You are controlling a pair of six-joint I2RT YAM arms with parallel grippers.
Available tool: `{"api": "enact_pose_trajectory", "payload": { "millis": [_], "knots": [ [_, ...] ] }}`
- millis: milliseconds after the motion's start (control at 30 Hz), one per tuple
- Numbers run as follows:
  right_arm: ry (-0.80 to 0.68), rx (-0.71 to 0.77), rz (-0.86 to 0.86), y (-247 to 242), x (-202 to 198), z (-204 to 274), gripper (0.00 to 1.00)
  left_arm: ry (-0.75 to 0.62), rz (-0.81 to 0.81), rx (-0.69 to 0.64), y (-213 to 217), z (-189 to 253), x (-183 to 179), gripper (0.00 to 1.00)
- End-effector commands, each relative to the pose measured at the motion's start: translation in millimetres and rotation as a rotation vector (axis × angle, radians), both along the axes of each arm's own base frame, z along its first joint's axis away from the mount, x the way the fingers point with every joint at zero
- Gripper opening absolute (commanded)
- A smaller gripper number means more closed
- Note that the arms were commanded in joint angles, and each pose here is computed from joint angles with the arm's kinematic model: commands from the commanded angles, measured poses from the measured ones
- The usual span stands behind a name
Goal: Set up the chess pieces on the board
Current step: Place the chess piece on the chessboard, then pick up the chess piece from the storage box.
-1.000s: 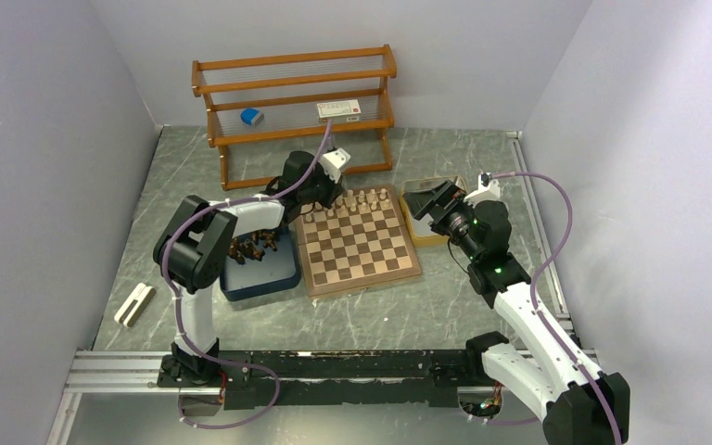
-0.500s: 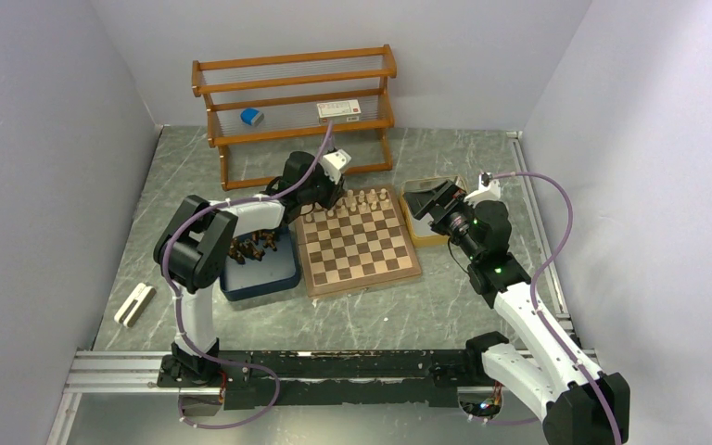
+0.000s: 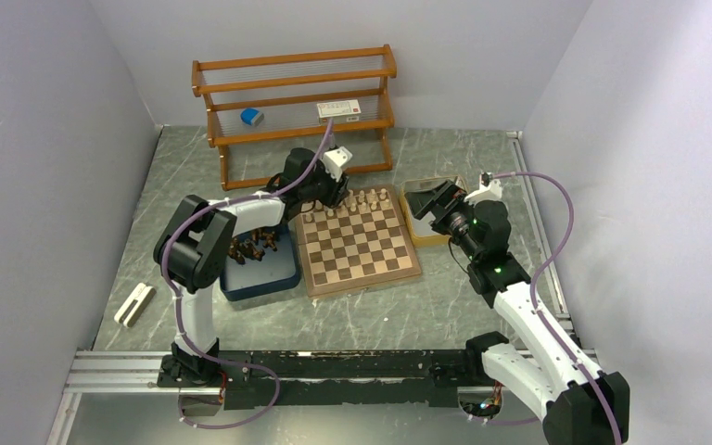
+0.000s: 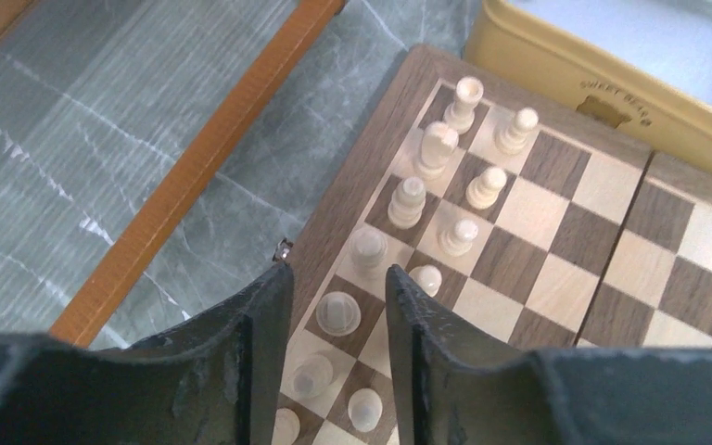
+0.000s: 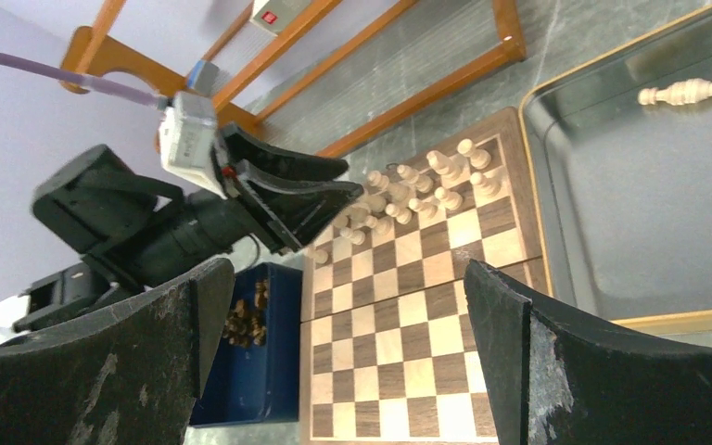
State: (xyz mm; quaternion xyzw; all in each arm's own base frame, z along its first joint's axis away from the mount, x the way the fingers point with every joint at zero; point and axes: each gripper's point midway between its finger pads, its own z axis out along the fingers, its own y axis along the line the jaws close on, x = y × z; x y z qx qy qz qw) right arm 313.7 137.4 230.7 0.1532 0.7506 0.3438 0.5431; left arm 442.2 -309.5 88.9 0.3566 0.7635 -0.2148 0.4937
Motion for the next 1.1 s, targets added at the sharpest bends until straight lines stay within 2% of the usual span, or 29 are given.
{"api": "enact_pose_trajectory", "payload": {
  "millis": [0, 233, 400, 433, 467, 500, 667, 800, 933, 1067],
  "knots": [
    [-0.014, -0.056, -0.056, -12, 8, 4, 1.00, -0.061, -0.042, -0.065, -12, 41, 6, 0.49],
    [0.055, -0.084, -0.138, -23, 23, -8, 1.00, -0.125, -0.023, -0.102, -8, 85, 4, 0.53],
    [0.079, -0.145, -0.179, -29, 40, -16, 1.00, -0.178, -0.010, -0.118, 3, 133, -8, 0.56],
    [0.078, -0.171, -0.177, -29, 44, -17, 1.00, -0.190, -0.008, -0.122, 6, 143, -12, 0.81],
    [0.071, -0.201, -0.171, -29, 49, -17, 1.00, -0.197, -0.004, -0.126, 9, 151, -17, 0.97],
    [0.076, -0.235, -0.172, -30, 54, -21, 0.98, -0.207, -0.005, -0.134, 13, 160, -23, 0.99],
    [0.067, -0.352, -0.207, -41, 76, -34, 0.90, -0.221, -0.036, -0.131, 29, 185, -59, 1.00],
    [0.072, -0.531, -0.185, -50, 90, -53, 0.82, -0.230, -0.028, -0.106, 51, 194, -90, 1.00],
    [0.095, -0.685, -0.185, -68, 104, -71, 0.65, -0.176, 0.007, -0.089, 74, 177, -120, 1.00],
    [0.100, -0.821, -0.137, -77, 119, -84, 0.60, -0.107, 0.107, -0.086, 98, 159, -139, 0.96]
  ]
}}
